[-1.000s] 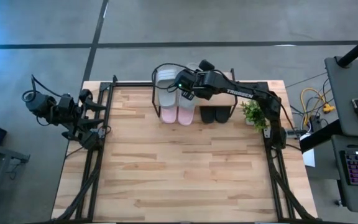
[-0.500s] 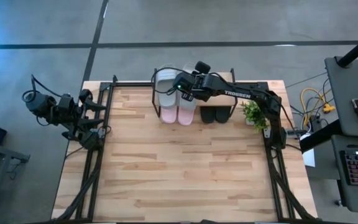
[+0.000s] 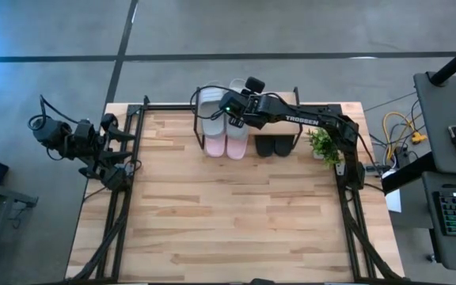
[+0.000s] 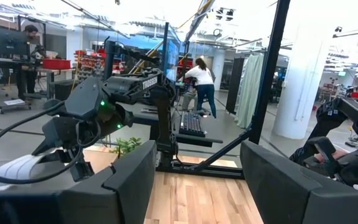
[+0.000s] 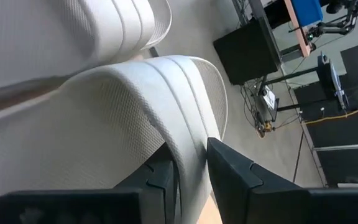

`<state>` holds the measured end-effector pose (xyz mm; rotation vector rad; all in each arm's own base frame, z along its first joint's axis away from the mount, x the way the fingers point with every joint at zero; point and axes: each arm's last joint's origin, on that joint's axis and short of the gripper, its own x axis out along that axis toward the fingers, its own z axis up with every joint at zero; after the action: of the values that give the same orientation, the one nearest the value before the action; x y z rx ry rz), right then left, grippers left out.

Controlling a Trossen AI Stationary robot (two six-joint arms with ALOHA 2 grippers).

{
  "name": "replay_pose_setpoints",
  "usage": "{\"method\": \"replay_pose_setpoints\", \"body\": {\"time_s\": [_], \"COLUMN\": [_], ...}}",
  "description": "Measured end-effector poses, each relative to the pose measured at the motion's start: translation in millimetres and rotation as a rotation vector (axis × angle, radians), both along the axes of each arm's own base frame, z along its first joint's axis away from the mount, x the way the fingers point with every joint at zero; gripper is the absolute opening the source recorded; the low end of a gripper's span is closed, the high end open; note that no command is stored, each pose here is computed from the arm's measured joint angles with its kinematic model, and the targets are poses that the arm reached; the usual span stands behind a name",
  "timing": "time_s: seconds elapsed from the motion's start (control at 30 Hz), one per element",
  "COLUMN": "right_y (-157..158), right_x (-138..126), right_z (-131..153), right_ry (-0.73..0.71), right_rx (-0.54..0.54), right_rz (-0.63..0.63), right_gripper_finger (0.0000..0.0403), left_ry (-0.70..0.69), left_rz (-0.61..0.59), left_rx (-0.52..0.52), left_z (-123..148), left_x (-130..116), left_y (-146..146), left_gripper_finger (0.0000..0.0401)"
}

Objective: Pick and place slides into the shelf
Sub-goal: Put the right gray slide on the shelf

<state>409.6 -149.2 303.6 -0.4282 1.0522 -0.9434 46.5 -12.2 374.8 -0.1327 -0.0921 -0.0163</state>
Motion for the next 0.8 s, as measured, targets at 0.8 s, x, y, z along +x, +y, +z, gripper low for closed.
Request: {"method": "replay_pose_setpoints", "body": {"time_s": [0.8], "right_y": [3.2], "right_x": [2.6], "right_z": [1.1], "right_ry": [-0.179], "right_rx": [0.074], "right_rz": [-0.067], "right_gripper_finger": [0.0088], "left_ry": [-0.003], "left_rz": [0.0], "left_rx": [-0.002], "left_z": [0.5], "left_x": [-0.1], "left_y": [0.1], "left_gripper_finger": [0.0221]}}
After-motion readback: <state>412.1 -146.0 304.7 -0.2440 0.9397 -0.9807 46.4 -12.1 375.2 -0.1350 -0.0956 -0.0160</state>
